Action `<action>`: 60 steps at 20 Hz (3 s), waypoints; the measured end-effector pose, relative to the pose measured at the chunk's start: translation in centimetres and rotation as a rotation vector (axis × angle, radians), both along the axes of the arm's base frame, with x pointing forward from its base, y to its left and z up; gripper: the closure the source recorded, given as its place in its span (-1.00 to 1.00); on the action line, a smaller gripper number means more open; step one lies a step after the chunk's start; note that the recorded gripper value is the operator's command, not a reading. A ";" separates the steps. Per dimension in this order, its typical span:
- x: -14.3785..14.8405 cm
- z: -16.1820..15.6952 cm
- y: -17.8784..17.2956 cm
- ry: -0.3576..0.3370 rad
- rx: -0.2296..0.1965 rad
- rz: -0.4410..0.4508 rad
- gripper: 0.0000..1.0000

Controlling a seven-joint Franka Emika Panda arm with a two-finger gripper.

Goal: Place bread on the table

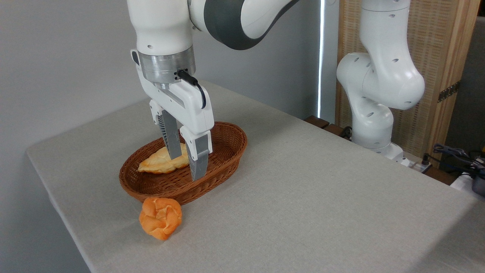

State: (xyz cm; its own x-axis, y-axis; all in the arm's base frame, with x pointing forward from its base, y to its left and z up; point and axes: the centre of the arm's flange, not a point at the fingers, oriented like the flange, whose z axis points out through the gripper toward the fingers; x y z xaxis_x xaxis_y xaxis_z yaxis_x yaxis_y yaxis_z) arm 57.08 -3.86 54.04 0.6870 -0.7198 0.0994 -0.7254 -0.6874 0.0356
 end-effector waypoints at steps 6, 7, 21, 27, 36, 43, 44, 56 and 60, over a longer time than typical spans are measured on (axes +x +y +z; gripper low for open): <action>0.1 -0.3 0.0 0.005 0.001 0.000 -1.00; 0.1 -0.3 0.0 0.005 0.001 0.000 -1.00; 0.1 -0.3 -0.1 0.005 0.001 -0.001 -1.00; 0.0 -0.4 -0.5 0.008 0.000 -0.008 -1.00; -0.5 -2.3 -9.6 0.038 -0.034 -0.014 -1.00; -2.0 -4.5 -15.2 0.085 -0.028 -0.112 -1.00; -2.1 -5.1 -15.6 0.095 -0.026 -0.120 -1.00; -4.0 -9.6 -20.9 0.206 0.010 -0.224 -1.00; -3.6 -11.2 -20.9 0.227 0.031 -0.229 -1.00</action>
